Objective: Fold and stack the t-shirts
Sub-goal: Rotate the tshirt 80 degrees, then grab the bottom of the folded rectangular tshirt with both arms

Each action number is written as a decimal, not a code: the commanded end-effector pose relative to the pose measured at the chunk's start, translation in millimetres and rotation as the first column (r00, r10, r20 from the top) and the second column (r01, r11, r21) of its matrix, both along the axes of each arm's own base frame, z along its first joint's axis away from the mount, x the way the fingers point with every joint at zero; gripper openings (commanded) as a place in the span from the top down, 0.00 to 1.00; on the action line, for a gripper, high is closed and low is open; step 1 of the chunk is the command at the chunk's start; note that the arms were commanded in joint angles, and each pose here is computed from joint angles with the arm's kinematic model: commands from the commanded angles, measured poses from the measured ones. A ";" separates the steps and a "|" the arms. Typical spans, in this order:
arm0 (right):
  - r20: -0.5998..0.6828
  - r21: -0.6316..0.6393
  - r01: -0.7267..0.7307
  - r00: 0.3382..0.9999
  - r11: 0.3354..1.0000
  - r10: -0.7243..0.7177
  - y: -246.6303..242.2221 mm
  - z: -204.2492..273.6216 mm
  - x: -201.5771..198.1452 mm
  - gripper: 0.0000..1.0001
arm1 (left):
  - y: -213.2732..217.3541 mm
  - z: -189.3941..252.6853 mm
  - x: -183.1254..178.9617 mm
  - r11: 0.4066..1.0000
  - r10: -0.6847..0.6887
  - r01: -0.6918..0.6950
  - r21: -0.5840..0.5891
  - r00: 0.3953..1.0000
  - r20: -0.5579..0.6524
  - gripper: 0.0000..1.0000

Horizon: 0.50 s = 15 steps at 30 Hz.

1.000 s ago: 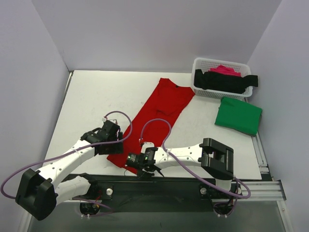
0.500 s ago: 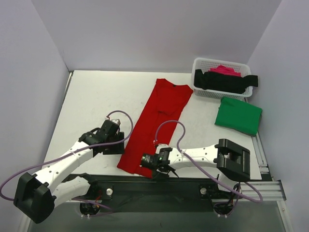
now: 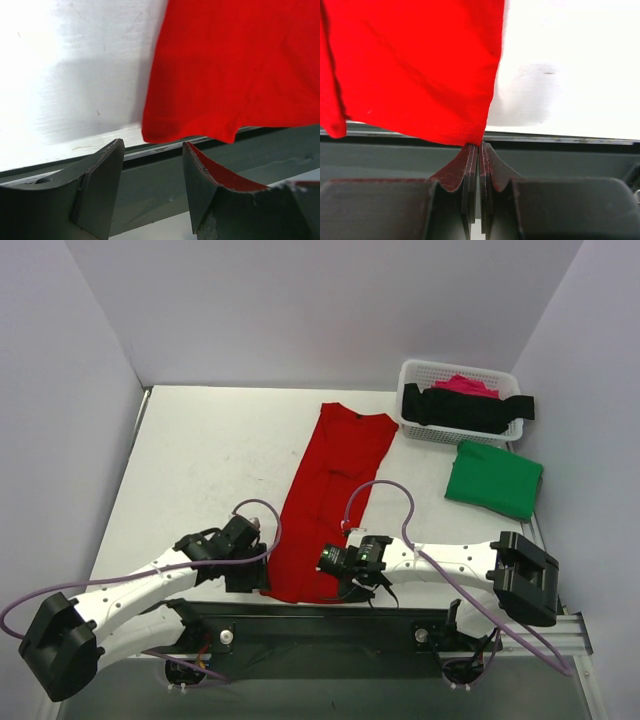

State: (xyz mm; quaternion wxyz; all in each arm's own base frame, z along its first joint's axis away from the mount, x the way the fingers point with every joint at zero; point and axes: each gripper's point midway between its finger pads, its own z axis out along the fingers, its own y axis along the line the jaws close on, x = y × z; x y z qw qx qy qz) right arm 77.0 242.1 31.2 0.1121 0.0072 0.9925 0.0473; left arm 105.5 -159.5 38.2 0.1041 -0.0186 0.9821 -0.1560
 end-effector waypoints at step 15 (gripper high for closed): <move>-0.029 -0.061 -0.011 1.000 0.998 0.009 -25.1 -2.0 -8.8 1.00 | -19.9 -5.3 9.9 0.987 0.111 -0.106 -0.125 0.993 0.034 0.49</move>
